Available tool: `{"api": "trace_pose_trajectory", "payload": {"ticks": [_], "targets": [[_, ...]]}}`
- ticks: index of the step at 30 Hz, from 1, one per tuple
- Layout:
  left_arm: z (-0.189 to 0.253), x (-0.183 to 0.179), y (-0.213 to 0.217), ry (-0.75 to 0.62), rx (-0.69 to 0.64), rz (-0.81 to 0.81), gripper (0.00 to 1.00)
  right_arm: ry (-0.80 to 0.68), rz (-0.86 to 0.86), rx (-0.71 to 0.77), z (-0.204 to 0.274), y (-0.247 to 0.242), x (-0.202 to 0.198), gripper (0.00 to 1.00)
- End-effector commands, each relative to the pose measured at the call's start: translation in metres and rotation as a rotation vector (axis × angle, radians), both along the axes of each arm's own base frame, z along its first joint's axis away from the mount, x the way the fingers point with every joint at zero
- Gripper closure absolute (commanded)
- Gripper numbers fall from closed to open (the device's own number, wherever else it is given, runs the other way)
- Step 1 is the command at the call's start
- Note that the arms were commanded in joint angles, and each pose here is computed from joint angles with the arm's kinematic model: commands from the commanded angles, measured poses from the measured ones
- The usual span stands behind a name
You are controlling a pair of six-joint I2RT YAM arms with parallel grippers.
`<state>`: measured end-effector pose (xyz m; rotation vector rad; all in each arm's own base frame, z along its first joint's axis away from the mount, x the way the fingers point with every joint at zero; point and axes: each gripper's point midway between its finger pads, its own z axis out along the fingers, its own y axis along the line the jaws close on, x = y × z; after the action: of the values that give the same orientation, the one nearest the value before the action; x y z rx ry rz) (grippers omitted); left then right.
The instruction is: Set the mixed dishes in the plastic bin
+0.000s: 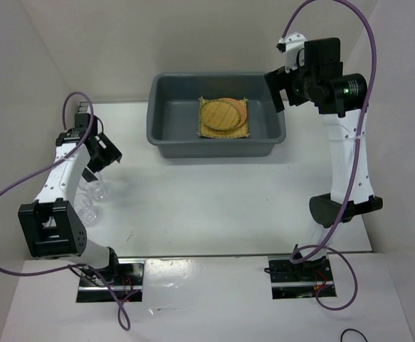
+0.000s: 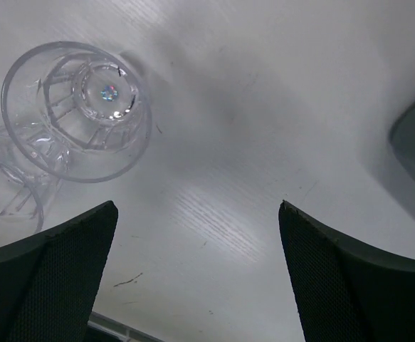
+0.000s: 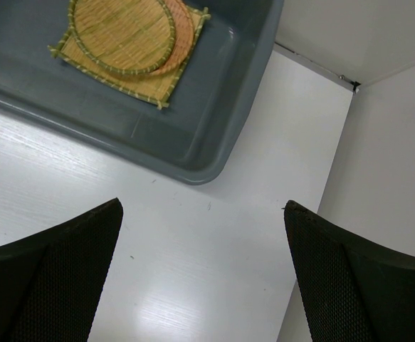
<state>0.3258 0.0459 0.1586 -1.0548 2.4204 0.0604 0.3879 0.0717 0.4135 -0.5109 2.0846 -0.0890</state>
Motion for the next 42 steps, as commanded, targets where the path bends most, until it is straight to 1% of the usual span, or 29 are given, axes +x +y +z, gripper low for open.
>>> {"api": "trace_pose_trajectory", "payload": {"ticks": [1,2,5,6,7,8,9,12,15,18,20,22,24,25,28,29,34,35,37,38,39,40,41,42], "targets": [[-0.012,0.006,0.005,-0.037,-0.028,-0.016,0.00,-0.038,-0.004,0.011,0.013,-0.001,-0.011,0.02],[-0.029,0.003,0.005,0.005,-0.035,-0.015,0.00,-0.046,-0.004,0.013,0.016,-0.002,-0.014,0.02],[-0.049,0.001,0.014,0.042,-0.031,-0.009,0.00,-0.048,-0.013,0.007,0.017,-0.005,-0.020,0.02],[-0.052,0.001,0.012,0.050,-0.041,-0.013,0.00,-0.030,-0.013,0.003,0.011,-0.005,-0.019,0.02],[-0.055,0.003,0.016,0.037,-0.039,-0.003,0.00,-0.034,-0.021,-0.001,0.013,-0.007,-0.022,0.02],[-0.059,0.002,0.017,0.053,-0.037,-0.012,0.00,-0.048,-0.021,0.002,0.017,-0.008,-0.026,0.02],[-0.058,0.005,0.021,0.042,-0.031,-0.011,0.00,-0.033,-0.021,-0.001,0.012,-0.008,-0.025,0.02],[-0.076,0.005,0.026,0.093,-0.032,-0.019,0.00,-0.031,-0.029,-0.007,0.012,-0.011,-0.030,0.02],[-0.086,0.007,0.029,0.108,-0.041,-0.020,0.03,-0.032,-0.036,-0.012,0.012,-0.013,-0.033,0.02],[-0.086,0.011,0.024,0.101,-0.068,-0.033,0.04,-0.041,-0.036,-0.009,0.015,-0.014,-0.038,0.02],[-0.075,0.015,0.024,0.067,-0.068,-0.038,0.08,-0.031,-0.036,-0.012,0.012,-0.014,-0.037,0.02],[-0.053,0.023,0.020,0.003,-0.081,-0.054,0.08,-0.040,-0.036,-0.010,0.015,-0.015,-0.040,0.02],[-0.036,0.026,0.017,-0.027,-0.091,-0.064,0.08,-0.041,-0.044,-0.014,0.015,-0.017,-0.040,0.02],[-0.015,0.036,0.019,-0.077,-0.078,-0.067,0.08,-0.041,-0.044,-0.015,0.015,-0.017,-0.040,0.02],[0.010,0.043,0.020,-0.109,-0.047,-0.095,0.08,-0.032,-0.044,-0.017,0.012,-0.016,-0.037,0.02],[0.024,0.048,0.025,-0.130,-0.017,-0.101,0.06,-0.041,-0.044,-0.015,0.015,-0.016,-0.038,0.02],[0.009,0.049,0.045,-0.062,0.038,-0.087,0.05,-0.040,-0.036,-0.010,0.015,-0.014,-0.035,0.02],[-0.004,0.043,0.049,-0.021,0.043,-0.086,0.04,-0.040,-0.036,-0.010,0.015,-0.014,-0.035,0.02],[-0.015,0.042,0.057,-0.010,0.050,-0.084,0.04,-0.040,-0.036,-0.010,0.015,-0.014,-0.035,0.02],[-0.023,0.037,0.064,0.016,0.049,-0.078,0.04,-0.040,-0.036,-0.010,0.015,-0.014,-0.035,0.02],[-0.026,0.038,0.062,0.011,0.040,-0.084,0.04,-0.040,-0.036,-0.010,0.015,-0.014,-0.035,0.02],[-0.039,0.034,0.067,0.043,0.035,-0.083,0.04,-0.040,-0.036,-0.010,0.015,-0.014,-0.035,0.02],[-0.039,0.035,0.070,0.032,0.029,-0.084,0.04,-0.040,-0.036,-0.010,0.015,-0.014,-0.035,0.02],[-0.047,0.033,0.068,0.050,0.012,-0.090,0.04,-0.031,-0.036,-0.012,0.012,-0.014,-0.035,0.02]]}}
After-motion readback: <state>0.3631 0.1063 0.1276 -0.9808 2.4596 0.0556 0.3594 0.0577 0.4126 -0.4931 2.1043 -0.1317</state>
